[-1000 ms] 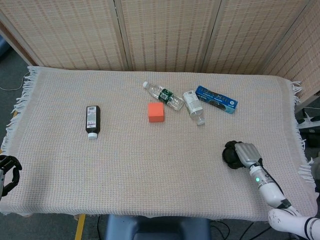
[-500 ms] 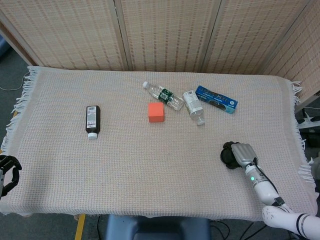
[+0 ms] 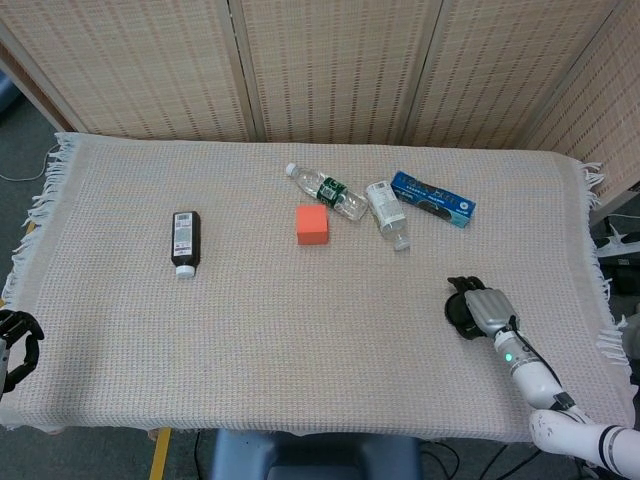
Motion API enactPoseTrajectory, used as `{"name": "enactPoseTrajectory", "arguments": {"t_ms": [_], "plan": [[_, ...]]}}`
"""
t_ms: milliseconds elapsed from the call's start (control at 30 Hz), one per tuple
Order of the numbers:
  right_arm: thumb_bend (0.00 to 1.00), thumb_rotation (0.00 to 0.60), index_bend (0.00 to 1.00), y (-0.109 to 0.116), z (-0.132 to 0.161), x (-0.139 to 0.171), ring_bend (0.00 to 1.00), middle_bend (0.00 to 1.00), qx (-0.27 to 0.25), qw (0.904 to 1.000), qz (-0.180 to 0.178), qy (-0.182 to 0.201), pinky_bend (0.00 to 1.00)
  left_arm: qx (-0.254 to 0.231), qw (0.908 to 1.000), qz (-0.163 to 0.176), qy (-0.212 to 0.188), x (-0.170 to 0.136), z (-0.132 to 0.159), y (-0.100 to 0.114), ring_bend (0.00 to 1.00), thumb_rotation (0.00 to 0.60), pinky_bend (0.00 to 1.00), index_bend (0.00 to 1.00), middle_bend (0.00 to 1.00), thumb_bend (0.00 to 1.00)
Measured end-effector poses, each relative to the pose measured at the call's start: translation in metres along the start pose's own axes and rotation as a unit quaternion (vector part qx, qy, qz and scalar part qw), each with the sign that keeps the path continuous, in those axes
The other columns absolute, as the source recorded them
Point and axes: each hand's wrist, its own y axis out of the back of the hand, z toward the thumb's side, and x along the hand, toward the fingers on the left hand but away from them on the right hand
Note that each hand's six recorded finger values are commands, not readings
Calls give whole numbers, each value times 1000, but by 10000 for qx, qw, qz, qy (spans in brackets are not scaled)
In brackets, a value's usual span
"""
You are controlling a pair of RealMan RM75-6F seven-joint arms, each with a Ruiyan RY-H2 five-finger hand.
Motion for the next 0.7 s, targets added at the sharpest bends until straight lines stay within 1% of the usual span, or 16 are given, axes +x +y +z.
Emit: {"name": "enactPoseTrajectory", "arguments": {"t_ms": [133,300,533,600,700], "plan": [[263,600,0,2,0,1,0,0,-5,10000,-51,3,202,-1,10000,1,-1,0,0,0,363,600,560,599,466,606],[256,600,0,6,1,4,0,0,-37,9998,-193,54,155,3,10000,4,-6,0,0,0,363,600,560,602,466,606],[256,600,1,12,3,13,0,0,-137,9991,-371,169,152,16,10000,-7,-11,0,1,-1,363,600,560,600,466,605],[256,600,20,13,3,16,0,0,-128,9988,-430,189,158,19,10000,-10,-11,0,1,-1,363,600,560,601,466,606],[256,600,67,13,3,18,0,4,-98,9985,-491,210,200,24,10000,-14,-8,0,1,-1,363,600,560,601,466,606]]}}
